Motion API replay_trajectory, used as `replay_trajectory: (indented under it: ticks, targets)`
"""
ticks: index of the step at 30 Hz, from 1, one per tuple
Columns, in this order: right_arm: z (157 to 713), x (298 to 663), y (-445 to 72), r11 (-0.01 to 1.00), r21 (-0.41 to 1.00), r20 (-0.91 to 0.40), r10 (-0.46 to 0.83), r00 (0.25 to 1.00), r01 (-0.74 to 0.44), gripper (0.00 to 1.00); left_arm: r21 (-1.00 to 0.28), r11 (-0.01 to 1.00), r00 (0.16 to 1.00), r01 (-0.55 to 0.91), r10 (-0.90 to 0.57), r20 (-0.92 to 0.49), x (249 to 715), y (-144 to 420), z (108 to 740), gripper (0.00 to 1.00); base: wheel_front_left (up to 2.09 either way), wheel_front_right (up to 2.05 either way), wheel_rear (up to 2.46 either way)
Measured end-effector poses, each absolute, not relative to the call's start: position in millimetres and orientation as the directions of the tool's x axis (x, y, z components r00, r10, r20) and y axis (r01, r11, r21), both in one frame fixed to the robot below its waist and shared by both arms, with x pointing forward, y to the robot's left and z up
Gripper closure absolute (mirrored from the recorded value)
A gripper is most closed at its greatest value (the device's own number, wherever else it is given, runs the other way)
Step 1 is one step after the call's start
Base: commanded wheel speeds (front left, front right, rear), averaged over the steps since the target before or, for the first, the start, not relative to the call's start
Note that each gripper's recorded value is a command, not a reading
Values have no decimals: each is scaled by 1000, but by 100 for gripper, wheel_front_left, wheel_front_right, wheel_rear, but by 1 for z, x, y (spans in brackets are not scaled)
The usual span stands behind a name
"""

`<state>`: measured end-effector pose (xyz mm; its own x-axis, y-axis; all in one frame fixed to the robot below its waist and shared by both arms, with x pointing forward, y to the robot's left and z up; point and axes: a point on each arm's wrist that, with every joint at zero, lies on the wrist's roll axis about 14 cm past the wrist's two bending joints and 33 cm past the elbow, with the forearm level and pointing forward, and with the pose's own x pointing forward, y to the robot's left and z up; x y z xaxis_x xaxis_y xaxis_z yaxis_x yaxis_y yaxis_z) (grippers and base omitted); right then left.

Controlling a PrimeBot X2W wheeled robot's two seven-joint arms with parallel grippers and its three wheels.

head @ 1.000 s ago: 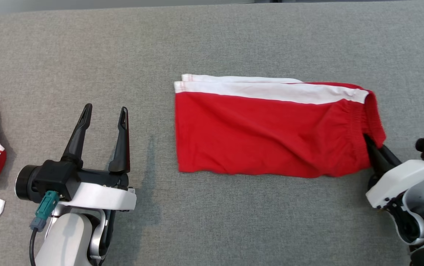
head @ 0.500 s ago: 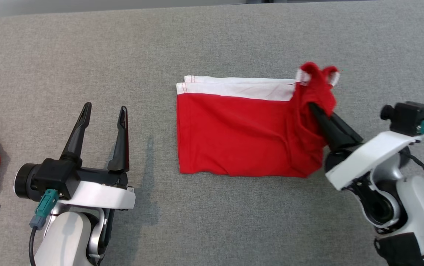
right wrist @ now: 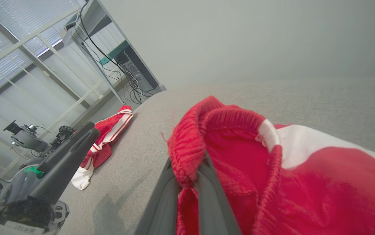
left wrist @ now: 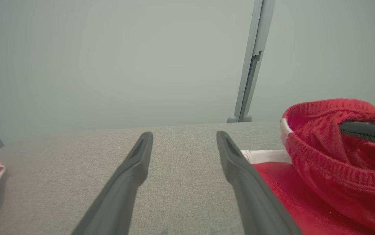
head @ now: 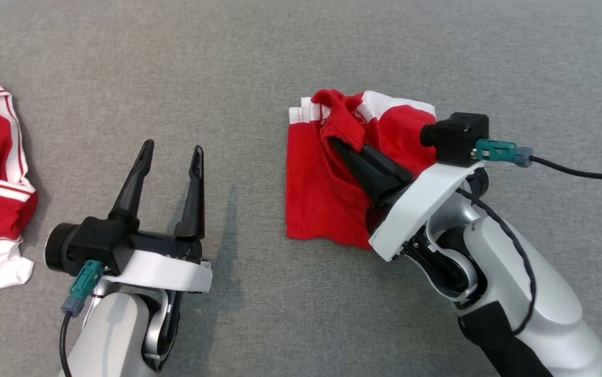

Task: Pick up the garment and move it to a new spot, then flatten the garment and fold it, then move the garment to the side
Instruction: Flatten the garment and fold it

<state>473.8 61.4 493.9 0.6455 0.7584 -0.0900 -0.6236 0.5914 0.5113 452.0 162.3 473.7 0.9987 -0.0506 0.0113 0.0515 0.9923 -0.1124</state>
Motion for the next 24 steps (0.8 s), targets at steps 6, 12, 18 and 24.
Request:
replay_trajectory:
  ticks: [6,12,18,24]
  targets:
    - [451,472,85,613,464,-179,772,610,-640,100,-127,991,999,33,-35,-8,448,167,468,0,0,0,0]
    - [438,462,103,582,468,-184,801,570,-665,0,-125,992,999,32,-34,-15,451,167,465,0,0,0,0]
    - [448,453,112,546,454,-124,821,557,-704,0,-126,991,999,39,-41,-18,453,165,462,0,0,0,0]
    - [492,460,96,544,411,60,785,617,-732,0,-128,990,998,54,-55,-3,457,161,466,0,0,0,0]
